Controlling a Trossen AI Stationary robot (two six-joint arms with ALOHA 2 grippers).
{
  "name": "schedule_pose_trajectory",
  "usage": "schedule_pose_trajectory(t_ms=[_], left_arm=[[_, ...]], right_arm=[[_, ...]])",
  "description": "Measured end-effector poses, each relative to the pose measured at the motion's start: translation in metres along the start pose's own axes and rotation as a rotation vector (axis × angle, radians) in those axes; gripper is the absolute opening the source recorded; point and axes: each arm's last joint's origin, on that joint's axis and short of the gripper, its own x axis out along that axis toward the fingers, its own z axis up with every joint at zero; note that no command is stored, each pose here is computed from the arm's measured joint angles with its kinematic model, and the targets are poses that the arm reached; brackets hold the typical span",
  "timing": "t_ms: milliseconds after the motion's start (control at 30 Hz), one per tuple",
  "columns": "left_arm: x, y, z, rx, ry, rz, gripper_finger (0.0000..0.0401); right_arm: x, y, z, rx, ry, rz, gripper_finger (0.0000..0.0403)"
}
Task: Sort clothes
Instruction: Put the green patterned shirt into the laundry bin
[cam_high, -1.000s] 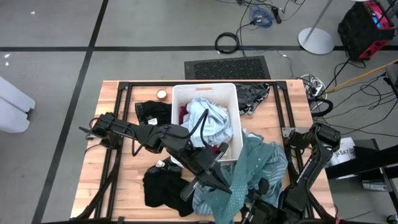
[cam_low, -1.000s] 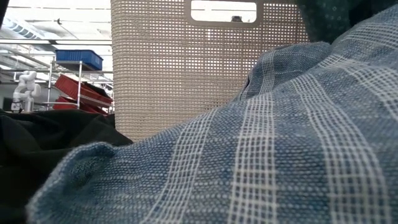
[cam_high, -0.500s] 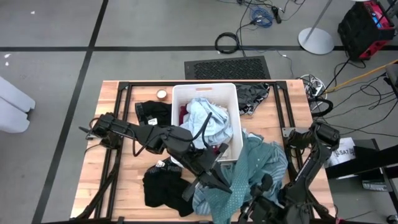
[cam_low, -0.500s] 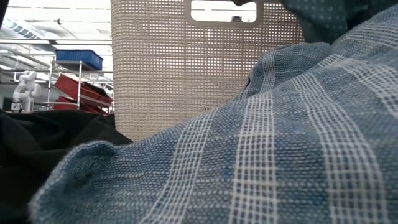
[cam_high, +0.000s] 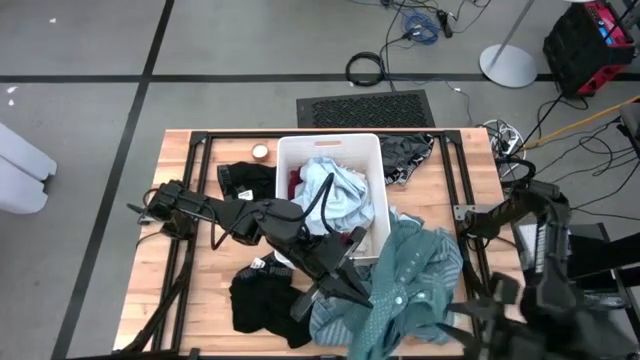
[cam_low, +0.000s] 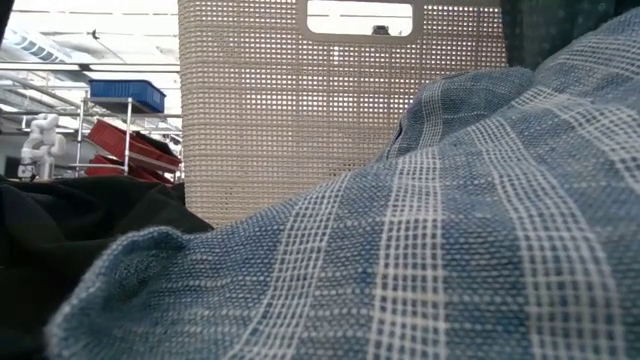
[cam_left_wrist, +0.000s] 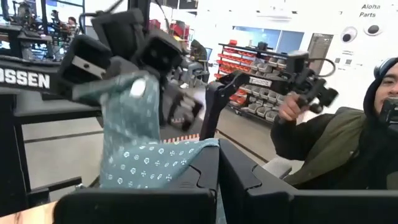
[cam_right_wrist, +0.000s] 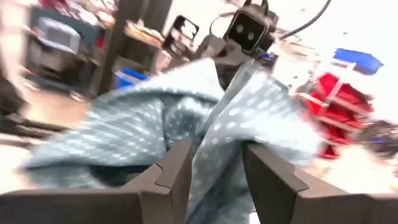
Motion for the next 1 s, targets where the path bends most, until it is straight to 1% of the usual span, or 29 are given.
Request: schedule_pose_trajectory(t_ms=[133, 200, 233, 300, 367, 467, 500, 600, 667, 733, 800, 900, 933, 1000], left_arm=[[0.0, 0.0, 0.0, -0.001, 0.003, -0.003, 0.0006], [0.0, 0.0, 0.0, 0.0, 0.002, -0.002, 0.0006], [0.0, 0.0, 0.0, 0.0, 0.001, -0.001, 0.0006], [0.0, 0.0, 0.0, 0.002, -0.004, 0.0, 0.0006], [0.0, 0.0, 0.001, 0.002, -0.008, 0.001, 0.0006], [0.0, 0.0, 0.001, 0.002, -0.008, 0.0, 0.0006], [0.0, 0.0, 0.001, 0.001, -0.008, 0.0, 0.0006], [0.0, 0.0, 0.001, 0.001, -0.008, 0.003, 0.0006], [0.0, 0.001, 0.001, -0.007, -0.01, 0.007, 0.0006], [-0.001, 0.001, 0.001, -0.017, -0.01, 0.008, 0.0006], [-0.001, 0.002, 0.001, -0.018, -0.011, 0.011, 0.0006], [-0.001, 0.004, 0.001, -0.022, -0.009, 0.016, 0.0006], [-0.001, 0.004, 0.001, -0.023, -0.007, 0.017, 0.0006], [-0.001, 0.004, 0.001, -0.024, -0.005, 0.017, 0.0006]], right_arm=[[-0.028, -0.018, 0.008, 0.116, -0.024, 0.086, 0.013], [-0.034, -0.022, 0.008, 0.165, -0.025, 0.103, 0.013], [-0.034, -0.02, 0.005, 0.163, -0.026, 0.105, 0.013], [-0.035, -0.009, -0.01, 0.116, -0.03, 0.105, 0.013], [-0.036, 0.006, -0.034, 0.096, -0.033, 0.11, 0.013], [-0.035, 0.02, -0.066, 0.165, -0.028, 0.114, 0.013], [-0.033, 0.023, -0.076, 0.179, -0.026, 0.122, 0.013], [-0.021, 0.036, -0.108, 0.157, -0.011, 0.18, 0.013], [-0.005, 0.04, -0.124, 0.166, 0.012, 0.19, 0.013], [0.013, 0.041, -0.135, 0.201, 0.041, 0.197, 0.013], [0.031, 0.042, -0.144, 0.232, 0.079, 0.24, 0.013], [0.055, 0.041, -0.146, 0.254, 0.123, 0.313, 0.013], [0.061, 0.04, -0.147, 0.254, 0.132, 0.327, 0.013], [0.07, 0.038, -0.148, 0.246, 0.139, 0.312, 0.013]])
